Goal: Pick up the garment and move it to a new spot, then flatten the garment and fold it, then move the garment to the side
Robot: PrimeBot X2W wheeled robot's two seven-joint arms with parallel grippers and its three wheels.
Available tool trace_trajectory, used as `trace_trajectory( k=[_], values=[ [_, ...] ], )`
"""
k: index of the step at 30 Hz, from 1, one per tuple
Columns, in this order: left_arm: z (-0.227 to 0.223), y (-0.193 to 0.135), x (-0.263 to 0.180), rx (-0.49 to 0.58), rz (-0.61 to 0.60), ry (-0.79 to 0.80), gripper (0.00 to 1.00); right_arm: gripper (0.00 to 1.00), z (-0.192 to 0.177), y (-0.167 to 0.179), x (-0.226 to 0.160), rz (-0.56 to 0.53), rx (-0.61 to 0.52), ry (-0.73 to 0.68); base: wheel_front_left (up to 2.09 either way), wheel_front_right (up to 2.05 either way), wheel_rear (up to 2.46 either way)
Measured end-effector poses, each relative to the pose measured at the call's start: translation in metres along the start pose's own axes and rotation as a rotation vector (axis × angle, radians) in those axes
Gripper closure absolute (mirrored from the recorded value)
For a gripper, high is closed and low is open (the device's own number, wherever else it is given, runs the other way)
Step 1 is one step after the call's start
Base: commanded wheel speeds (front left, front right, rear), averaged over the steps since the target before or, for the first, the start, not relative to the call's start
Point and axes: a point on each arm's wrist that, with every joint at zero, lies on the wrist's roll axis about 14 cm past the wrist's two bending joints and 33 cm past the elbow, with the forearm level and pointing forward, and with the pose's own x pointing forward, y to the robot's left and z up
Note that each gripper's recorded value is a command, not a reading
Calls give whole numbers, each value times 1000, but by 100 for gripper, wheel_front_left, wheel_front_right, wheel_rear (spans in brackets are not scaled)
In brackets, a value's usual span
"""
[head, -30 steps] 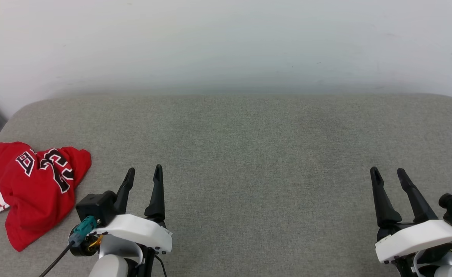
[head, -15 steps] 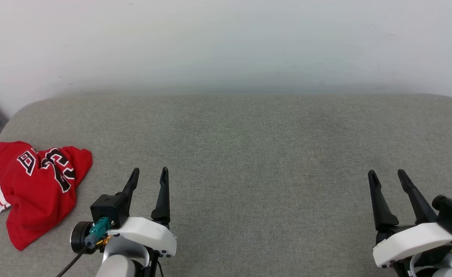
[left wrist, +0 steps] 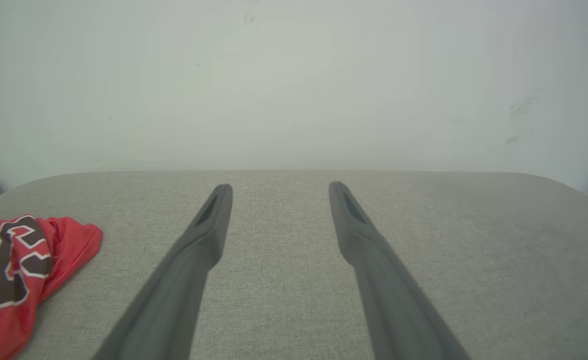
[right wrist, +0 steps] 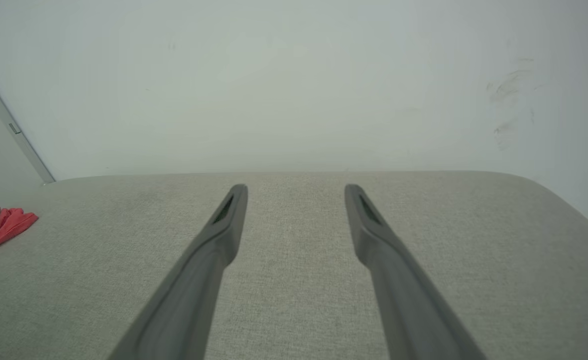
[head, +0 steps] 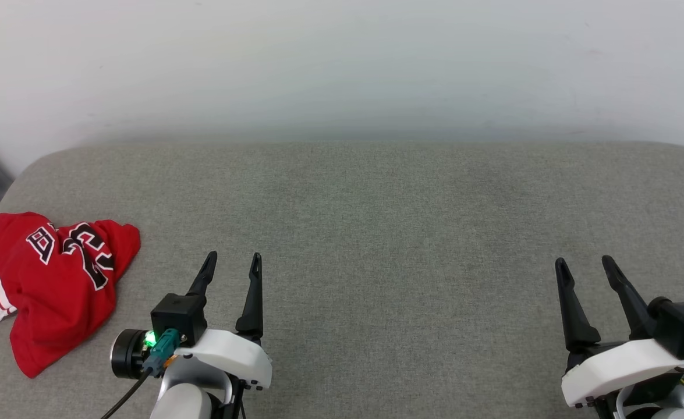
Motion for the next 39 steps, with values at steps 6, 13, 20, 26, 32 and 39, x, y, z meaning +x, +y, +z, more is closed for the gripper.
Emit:
trace_trajectory(
  k=[6,13,20,26,32,39],
  values=[
    [-2,-2,-1,7,-5,0,0,0,-1,0,0,-3,-22,1,0,0,0],
    [-6,-2,-2,-8,-7,4,0,0,-1,-1,-1,-8,-45,-1,0,0,0],
    [-9,-2,-3,-7,-8,10,0,0,-1,-2,-1,-11,-56,-3,0,0,0],
    [-9,1,-4,-37,5,10,0,0,-3,-2,-1,-12,-46,3,0,0,0],
    [-10,6,-6,-45,23,14,0,0,-6,0,1,-5,-43,9,0,0,0],
    [-6,25,-13,-60,89,0,0,0,-7,15,11,41,-42,10,0,0,0]
  ],
)
